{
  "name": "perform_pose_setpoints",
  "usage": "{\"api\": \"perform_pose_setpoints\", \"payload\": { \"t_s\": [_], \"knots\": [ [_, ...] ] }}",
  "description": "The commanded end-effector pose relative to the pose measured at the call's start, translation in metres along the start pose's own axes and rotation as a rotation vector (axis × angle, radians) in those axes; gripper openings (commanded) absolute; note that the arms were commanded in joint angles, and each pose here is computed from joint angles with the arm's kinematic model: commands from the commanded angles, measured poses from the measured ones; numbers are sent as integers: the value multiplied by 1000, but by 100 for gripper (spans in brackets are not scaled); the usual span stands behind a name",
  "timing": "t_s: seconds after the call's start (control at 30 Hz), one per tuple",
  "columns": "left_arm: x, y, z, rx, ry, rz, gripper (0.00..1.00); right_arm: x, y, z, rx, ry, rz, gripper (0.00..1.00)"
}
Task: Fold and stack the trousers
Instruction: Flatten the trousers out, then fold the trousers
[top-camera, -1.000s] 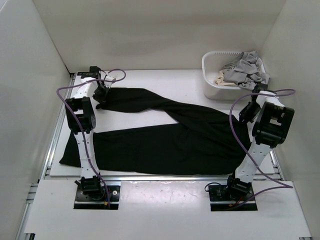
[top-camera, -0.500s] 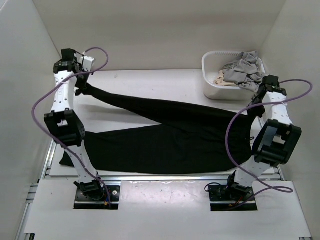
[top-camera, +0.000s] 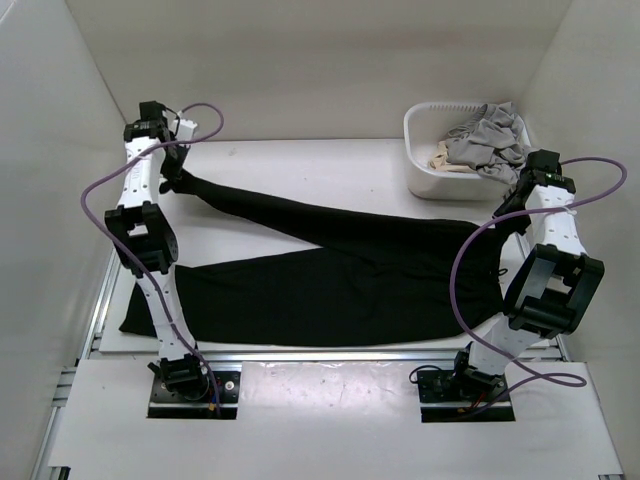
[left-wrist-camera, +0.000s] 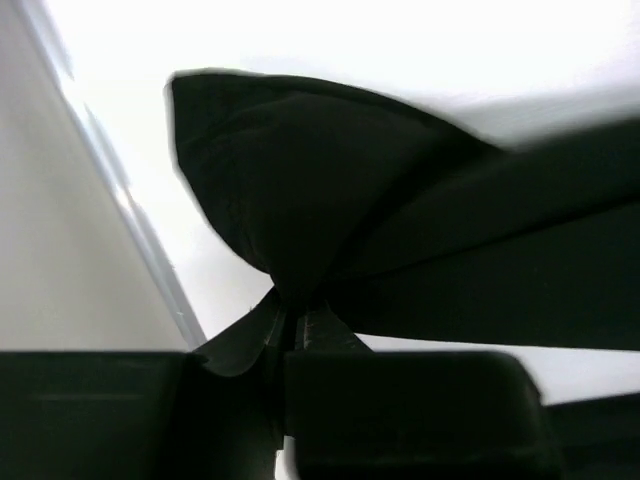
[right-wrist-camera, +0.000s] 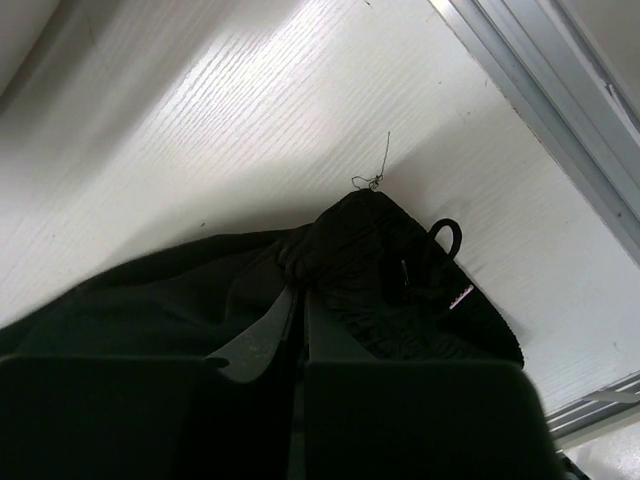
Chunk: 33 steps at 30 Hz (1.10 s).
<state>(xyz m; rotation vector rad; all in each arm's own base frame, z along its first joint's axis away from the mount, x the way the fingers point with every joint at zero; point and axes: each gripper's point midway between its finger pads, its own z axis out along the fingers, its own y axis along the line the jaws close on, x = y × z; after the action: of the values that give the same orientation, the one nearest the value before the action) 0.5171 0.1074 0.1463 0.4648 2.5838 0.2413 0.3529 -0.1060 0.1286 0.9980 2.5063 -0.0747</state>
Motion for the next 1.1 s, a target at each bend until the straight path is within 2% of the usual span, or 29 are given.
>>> {"api": "perform_pose_setpoints", "payload": {
  "t_s": [0.0,0.07,0.13,0.23,0.3,0.37,0.43,0.5,0.57,0.63,0.7,0.8,0.97,1.03,1.07],
  "knots": [
    [9,3,-10,-1,7,-14,23,-7,4,-4,-24,-27,-7,0],
    [36,-12,8,66,74,-12,28,-5,10,-3,-66,-24,-7,0],
    [57,-16,21,114,121,-38,28,4,15,1,-83,-3,-7,0],
    [64,-27,37,206,128,-97,29,8,22,0,-93,0,-28,0],
    [67,-35,43,253,150,-117,46,13,24,1,-92,11,-37,0],
    [77,-38,42,279,184,-133,53,13,28,1,-100,4,-44,0],
    [105,-44,44,313,260,-174,74,20,24,3,-92,19,-45,0],
    [120,-42,41,332,289,-248,81,22,23,3,-95,14,-45,0],
    [113,-35,33,343,234,-312,87,31,19,8,-83,38,-47,0],
    [105,-31,31,394,157,-418,87,31,23,8,-90,32,-54,0],
    [99,-23,36,360,130,-426,87,34,21,10,-86,41,-55,0],
    [115,-24,56,299,211,-397,88,32,22,10,-90,33,-55,0],
    [127,-27,85,275,255,-382,88,32,22,10,-90,33,-64,0],
    [127,-36,87,329,246,-376,84,31,22,8,-94,24,-63,0],
    [127,-36,87,330,246,-376,78,31,22,8,-94,24,-63,0]
  ]
}}
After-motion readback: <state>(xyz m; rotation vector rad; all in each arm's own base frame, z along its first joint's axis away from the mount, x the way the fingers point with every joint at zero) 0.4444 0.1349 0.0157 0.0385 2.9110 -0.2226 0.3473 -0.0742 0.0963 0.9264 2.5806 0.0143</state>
